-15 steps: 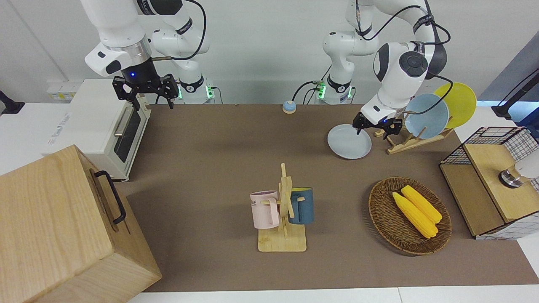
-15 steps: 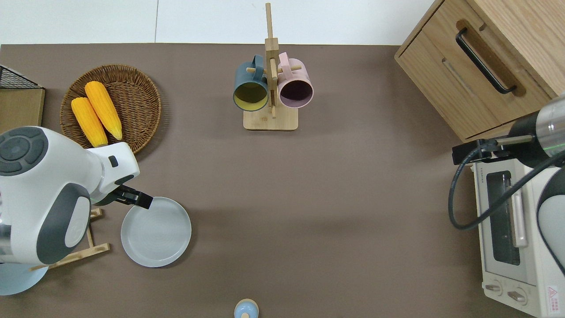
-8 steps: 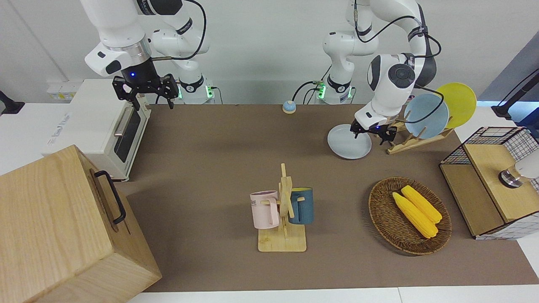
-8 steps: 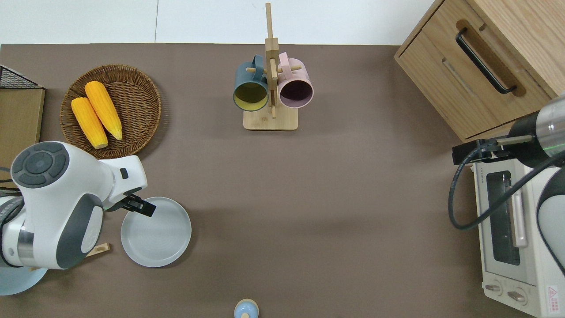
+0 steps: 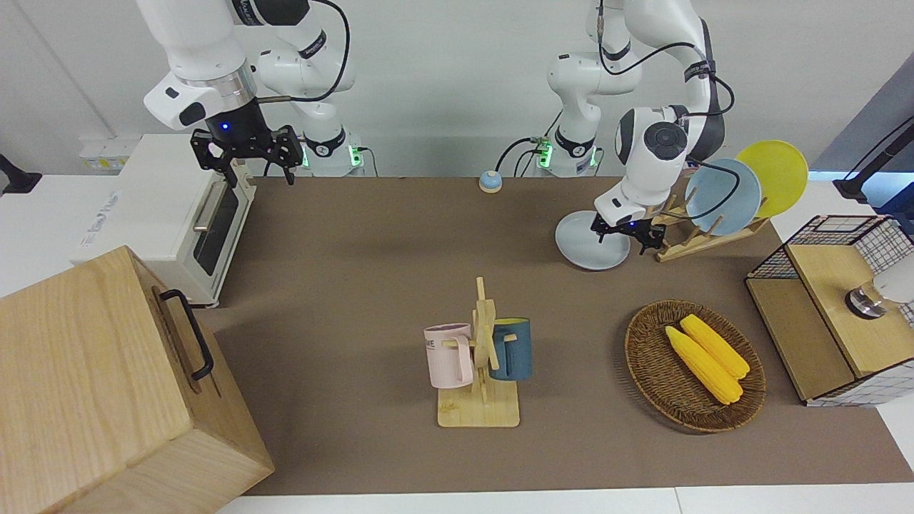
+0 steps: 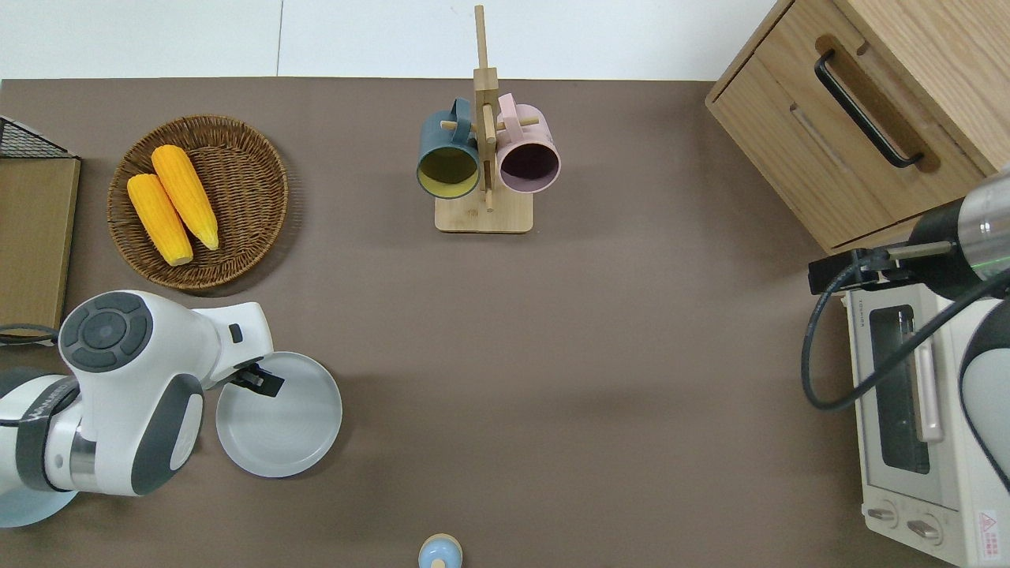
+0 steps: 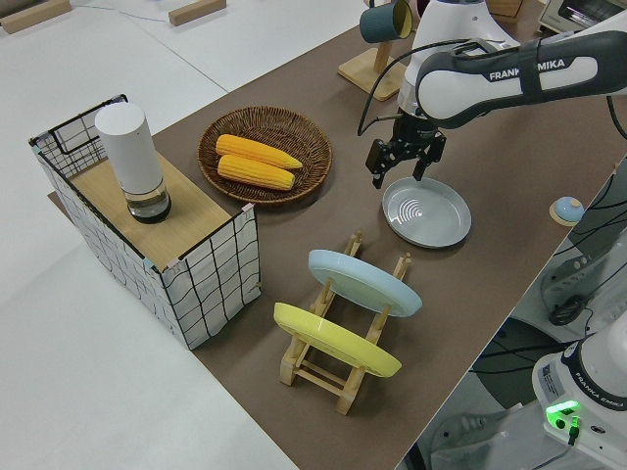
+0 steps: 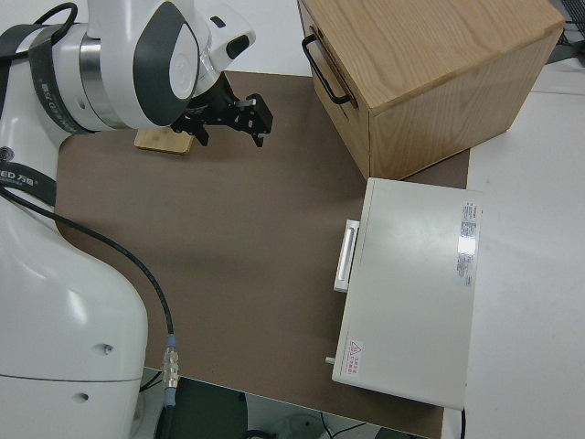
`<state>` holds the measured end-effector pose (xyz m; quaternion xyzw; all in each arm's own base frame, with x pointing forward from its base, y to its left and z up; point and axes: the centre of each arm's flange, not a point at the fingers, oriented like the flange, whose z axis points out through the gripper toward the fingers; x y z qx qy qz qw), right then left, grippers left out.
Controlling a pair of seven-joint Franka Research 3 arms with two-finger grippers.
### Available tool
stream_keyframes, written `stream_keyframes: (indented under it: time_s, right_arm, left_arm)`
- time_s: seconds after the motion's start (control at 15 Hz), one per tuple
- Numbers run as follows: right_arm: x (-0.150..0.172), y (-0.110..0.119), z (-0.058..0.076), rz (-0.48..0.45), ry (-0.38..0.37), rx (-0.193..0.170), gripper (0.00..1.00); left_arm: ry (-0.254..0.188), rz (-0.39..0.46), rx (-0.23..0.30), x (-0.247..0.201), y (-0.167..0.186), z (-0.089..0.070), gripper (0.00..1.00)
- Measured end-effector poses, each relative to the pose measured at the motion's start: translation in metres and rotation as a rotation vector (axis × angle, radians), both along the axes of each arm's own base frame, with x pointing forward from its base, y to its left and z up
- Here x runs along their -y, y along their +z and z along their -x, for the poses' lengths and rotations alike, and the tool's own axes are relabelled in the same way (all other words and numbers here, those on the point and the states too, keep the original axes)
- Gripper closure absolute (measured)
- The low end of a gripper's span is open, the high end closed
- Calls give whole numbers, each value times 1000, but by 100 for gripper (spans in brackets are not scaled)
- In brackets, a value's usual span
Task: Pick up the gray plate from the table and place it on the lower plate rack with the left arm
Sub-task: 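Close the left gripper on the gray plate's rim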
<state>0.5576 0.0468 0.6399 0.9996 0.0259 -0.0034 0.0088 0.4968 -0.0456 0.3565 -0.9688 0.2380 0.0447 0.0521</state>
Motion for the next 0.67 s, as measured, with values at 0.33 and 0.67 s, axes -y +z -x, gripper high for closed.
stream_keyframes:
  time_s: [0.33,0.67]
  right_arm:
    - [0,0,0,0,0,0,1]
    - [0,0,0,0,0,0,1]
  left_arm:
    - [-13,-8,20,-8,-19,9,0]
    - [-20,-4,40,-16,-49,21,0]
